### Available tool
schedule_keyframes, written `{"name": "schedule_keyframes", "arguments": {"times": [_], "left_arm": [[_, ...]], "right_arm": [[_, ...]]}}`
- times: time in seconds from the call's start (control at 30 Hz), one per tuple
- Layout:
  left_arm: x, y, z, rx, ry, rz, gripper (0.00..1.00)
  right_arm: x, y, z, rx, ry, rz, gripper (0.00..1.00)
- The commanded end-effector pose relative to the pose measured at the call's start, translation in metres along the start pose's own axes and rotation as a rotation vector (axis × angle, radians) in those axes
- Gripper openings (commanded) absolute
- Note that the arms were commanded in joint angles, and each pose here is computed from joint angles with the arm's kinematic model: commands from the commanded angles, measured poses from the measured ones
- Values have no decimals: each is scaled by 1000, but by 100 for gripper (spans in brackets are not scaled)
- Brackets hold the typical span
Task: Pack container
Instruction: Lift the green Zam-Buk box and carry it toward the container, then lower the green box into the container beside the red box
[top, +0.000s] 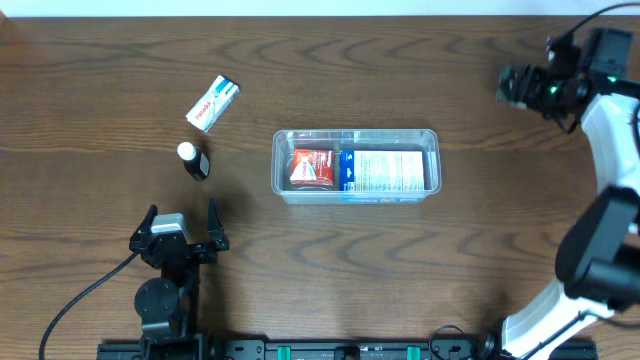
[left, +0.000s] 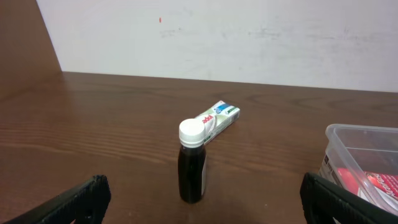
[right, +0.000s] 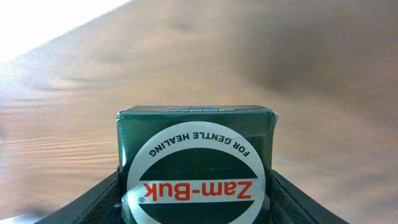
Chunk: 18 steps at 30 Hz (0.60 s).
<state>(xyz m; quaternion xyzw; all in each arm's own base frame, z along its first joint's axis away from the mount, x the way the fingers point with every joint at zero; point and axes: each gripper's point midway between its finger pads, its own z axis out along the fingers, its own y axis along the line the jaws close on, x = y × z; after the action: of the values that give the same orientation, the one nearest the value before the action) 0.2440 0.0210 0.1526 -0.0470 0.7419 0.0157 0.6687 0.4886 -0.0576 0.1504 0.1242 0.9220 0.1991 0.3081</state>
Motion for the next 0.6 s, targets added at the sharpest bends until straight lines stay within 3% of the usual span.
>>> {"name": "schedule_keyframes", "arguments": {"times": [0.0,0.27,0.57], "left_arm": [[16,3,1,-14,48,2,98],[16,3,1,-14,48,2,98],[16,3,1,-14,48,2,98]], "right_arm": [[1,96,-33,-388,29,26,63],[63,214,-40,-629,225,-88,62],[153,299,-14,-543,362,-253,62]]}}
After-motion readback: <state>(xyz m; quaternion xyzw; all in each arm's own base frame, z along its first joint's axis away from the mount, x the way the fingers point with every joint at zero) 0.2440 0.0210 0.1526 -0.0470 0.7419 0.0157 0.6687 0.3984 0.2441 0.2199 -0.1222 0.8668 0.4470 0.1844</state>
